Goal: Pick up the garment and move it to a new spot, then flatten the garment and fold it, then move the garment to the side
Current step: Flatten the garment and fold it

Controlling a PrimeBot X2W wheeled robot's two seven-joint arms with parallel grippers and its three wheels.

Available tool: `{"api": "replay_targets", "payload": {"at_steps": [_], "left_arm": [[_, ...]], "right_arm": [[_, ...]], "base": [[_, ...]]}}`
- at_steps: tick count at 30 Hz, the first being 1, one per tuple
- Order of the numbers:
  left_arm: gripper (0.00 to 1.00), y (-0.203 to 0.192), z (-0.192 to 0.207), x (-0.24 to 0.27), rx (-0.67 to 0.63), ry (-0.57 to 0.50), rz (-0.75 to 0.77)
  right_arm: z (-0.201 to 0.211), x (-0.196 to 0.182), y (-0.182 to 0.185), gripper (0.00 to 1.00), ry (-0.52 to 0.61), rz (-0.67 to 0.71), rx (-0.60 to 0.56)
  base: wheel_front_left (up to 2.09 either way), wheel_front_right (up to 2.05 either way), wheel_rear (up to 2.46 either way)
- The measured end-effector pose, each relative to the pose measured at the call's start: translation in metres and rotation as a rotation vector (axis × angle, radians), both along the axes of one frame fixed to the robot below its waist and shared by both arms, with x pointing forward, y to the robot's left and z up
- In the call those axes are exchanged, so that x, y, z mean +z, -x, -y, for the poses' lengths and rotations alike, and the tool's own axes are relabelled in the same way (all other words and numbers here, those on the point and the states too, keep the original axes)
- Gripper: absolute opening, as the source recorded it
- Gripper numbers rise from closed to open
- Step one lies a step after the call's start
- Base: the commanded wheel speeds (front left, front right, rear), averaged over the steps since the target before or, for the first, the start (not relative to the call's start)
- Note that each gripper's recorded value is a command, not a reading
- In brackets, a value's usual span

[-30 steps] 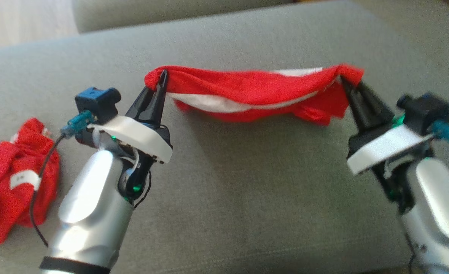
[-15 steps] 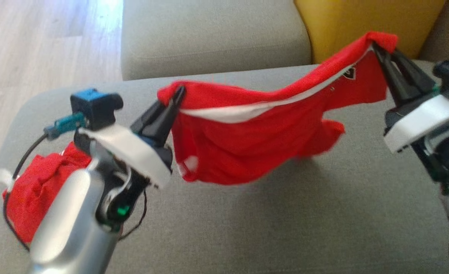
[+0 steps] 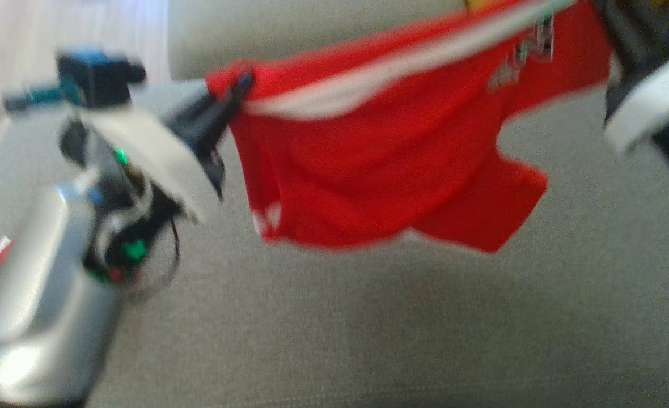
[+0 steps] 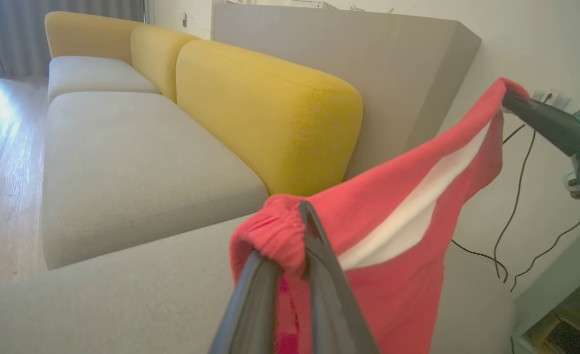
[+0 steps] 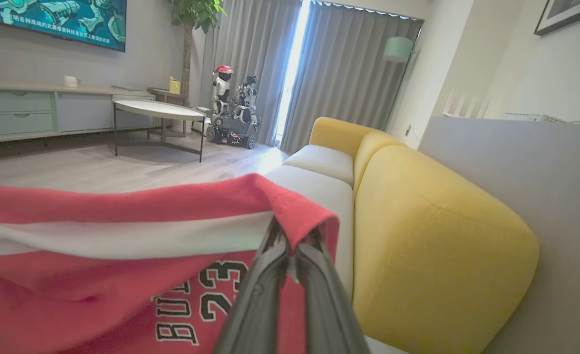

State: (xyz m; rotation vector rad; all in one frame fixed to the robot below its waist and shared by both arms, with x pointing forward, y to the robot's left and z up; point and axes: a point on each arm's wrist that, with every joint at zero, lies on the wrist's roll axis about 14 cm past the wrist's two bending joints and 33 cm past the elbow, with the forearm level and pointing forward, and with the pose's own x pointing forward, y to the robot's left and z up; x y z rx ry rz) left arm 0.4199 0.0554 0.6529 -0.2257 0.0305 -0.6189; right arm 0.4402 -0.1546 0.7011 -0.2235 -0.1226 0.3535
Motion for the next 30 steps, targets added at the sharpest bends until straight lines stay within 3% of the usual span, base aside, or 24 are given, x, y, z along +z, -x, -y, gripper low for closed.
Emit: {"api": "replay_targets", "payload": {"at_steps": [7, 11, 15, 16, 20, 26, 30], "left_arm": [[0.00, -0.120, -0.025, 0.055, 0.114, -0.014, 0.143], [0.00, -0.177, -0.041, 0.076, 0.191, 0.051, 0.273], [0.00, -0.212, -0.044, 0.035, 0.227, 0.103, 0.268], [0.00, -0.212, -0.044, 0.035, 0.227, 0.103, 0.268], [0.00, -0.220, -0.044, -0.029, 0.242, 0.027, 0.241], [0.00, -0.187, -0.019, -0.133, 0.155, -0.133, 0.074], [0.00, -0.149, -0.005, -0.181, 0.078, -0.212, -0.016]], "right_arm": [[-0.018, 0.072, -0.101, 0.00, -0.022, 0.171, -0.001], [-0.021, 0.082, -0.158, 0.00, -0.062, 0.279, -0.031], [-0.029, 0.024, -0.203, 0.00, -0.102, 0.221, -0.042], [-0.029, 0.024, -0.203, 0.00, -0.102, 0.221, -0.042], [-0.037, -0.056, -0.227, 0.00, -0.119, 0.071, -0.049], [-0.050, -0.181, -0.206, 0.00, -0.103, -0.220, -0.043], [-0.046, -0.239, -0.176, 0.00, -0.068, -0.396, -0.054]], "base": [[0.00, 0.00, 0.00], [0.00, 0.00, 0.00], [0.00, 0.00, 0.00], [0.00, 0.00, 0.00], [0.00, 0.00, 0.00], [0.00, 0.00, 0.00], [0.00, 0.00, 0.00]]}}
